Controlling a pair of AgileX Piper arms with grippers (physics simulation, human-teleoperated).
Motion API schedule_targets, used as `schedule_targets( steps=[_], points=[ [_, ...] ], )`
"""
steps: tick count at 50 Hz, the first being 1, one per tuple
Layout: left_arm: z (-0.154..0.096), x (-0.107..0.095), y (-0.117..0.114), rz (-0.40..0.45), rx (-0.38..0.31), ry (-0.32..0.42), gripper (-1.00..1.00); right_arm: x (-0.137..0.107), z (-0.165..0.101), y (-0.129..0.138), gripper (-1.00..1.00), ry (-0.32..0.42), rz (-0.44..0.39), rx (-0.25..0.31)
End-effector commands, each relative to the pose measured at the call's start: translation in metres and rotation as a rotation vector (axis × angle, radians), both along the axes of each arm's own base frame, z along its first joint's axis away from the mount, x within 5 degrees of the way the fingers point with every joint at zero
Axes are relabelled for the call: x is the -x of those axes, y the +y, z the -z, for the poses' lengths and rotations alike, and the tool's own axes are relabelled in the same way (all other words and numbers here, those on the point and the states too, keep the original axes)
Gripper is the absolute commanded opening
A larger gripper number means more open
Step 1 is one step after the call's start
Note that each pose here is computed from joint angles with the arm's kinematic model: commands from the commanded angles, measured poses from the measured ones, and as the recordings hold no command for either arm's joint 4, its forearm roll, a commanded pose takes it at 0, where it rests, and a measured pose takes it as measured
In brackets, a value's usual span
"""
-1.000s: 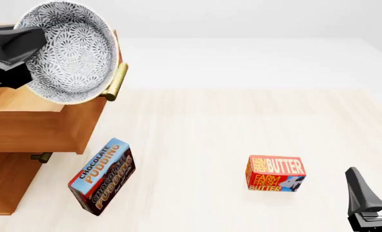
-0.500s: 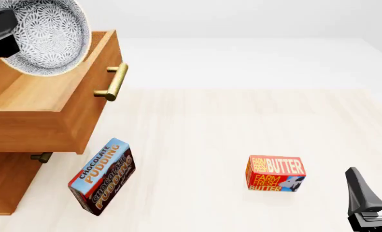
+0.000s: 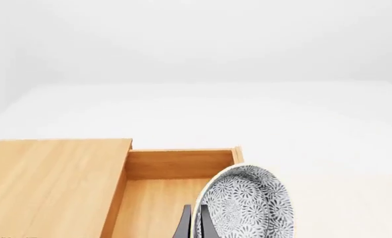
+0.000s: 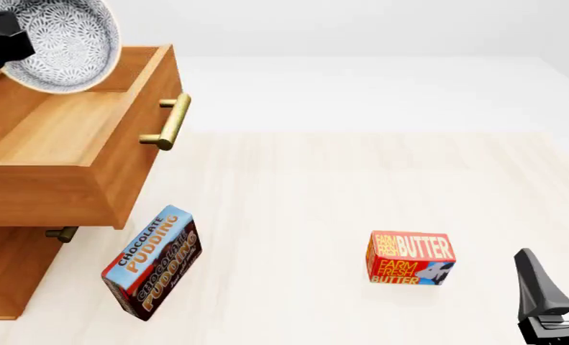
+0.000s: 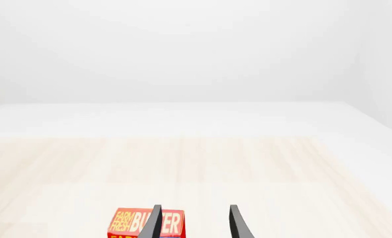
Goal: Put the bowl in the top drawer of the cabinet.
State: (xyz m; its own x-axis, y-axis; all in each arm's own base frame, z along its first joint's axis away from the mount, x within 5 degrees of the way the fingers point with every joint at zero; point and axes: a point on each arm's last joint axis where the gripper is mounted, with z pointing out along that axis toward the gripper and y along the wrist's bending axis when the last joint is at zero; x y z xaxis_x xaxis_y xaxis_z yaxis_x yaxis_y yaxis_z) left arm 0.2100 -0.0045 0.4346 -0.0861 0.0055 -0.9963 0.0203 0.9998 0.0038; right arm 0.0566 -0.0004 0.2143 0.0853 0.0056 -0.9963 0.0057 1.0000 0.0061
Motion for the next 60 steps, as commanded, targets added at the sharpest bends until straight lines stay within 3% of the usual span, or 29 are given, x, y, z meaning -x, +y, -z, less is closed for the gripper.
schedule_targets(
  steps=[1,14,39,56,60],
  points=[
    [0.003,-0.02,0.009,-0.046,0.04,0.018,-1.0,0.0,0.0,0.0,1.0,0.0,0.0,0.0],
    [0.009,-0.036,0.017,-0.077,0.07,0.043,-1.0,0.0,0.0,0.0,1.0,0.0,0.0,0.0],
    [0.046,-0.075,0.032,-0.136,0.123,0.135,-1.0,0.0,0.0,0.0,1.0,0.0,0.0,0.0],
    [0.061,-0.083,0.037,-0.151,0.129,0.174,-1.0,0.0,0.0,0.0,1.0,0.0,0.0,0.0],
    [0.07,-0.088,0.042,-0.175,0.162,0.205,-1.0,0.0,0.0,0.0,1.0,0.0,0.0,0.0]
  ],
)
